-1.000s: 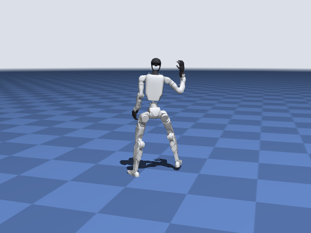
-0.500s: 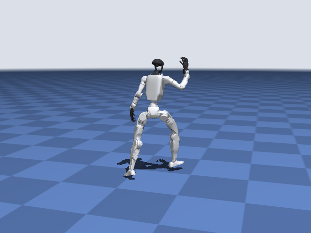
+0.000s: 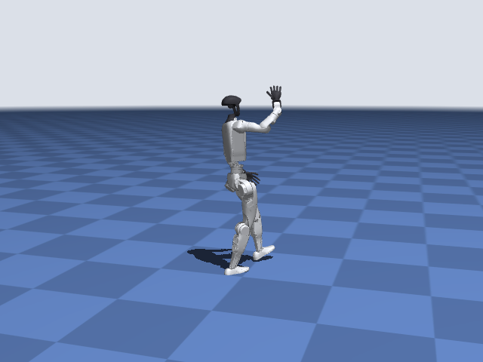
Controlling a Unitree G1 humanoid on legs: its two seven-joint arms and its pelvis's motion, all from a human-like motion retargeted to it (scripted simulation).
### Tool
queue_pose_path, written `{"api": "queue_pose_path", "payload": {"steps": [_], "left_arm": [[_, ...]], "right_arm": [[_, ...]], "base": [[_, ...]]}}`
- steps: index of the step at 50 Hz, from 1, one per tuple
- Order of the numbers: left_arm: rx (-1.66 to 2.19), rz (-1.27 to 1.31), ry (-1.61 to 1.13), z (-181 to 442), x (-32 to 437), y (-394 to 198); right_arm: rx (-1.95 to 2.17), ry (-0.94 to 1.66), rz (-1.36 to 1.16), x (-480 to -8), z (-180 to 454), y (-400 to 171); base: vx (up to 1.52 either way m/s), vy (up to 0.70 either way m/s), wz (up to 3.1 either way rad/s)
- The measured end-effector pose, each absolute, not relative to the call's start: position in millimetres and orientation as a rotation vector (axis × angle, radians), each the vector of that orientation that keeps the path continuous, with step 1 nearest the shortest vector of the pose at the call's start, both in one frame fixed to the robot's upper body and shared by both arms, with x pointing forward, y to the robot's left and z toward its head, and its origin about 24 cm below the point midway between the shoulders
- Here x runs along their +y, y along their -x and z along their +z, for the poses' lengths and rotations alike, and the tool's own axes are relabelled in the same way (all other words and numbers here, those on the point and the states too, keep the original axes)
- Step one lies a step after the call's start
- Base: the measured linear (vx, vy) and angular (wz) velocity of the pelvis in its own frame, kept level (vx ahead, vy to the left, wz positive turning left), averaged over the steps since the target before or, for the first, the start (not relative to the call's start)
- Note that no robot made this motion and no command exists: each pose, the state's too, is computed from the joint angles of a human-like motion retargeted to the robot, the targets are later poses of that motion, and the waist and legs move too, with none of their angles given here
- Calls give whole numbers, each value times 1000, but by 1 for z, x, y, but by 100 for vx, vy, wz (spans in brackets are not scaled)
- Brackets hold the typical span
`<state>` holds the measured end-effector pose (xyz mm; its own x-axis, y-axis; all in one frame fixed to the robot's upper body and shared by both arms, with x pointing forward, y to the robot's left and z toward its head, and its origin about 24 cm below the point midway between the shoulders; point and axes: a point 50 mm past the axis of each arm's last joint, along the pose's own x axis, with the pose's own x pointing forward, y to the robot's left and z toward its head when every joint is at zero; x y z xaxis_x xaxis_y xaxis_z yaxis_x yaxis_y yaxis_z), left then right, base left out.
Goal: Kungfu
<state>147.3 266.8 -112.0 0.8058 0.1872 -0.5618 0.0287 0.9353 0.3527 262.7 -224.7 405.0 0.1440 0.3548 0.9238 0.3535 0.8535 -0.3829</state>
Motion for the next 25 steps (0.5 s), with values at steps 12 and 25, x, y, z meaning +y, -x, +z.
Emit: {"api": "queue_pose_path", "payload": {"steps": [12,25], "left_arm": [[-119,155,-620,129,208,-394],[-334,299,-1109,274,156,-415]], "right_arm": [[-1613,1301,152,-149,398,-258],[-2071,1596,-32,-73,353,-258]], "base": [[81,1,-207],[30,16,-233]]}}
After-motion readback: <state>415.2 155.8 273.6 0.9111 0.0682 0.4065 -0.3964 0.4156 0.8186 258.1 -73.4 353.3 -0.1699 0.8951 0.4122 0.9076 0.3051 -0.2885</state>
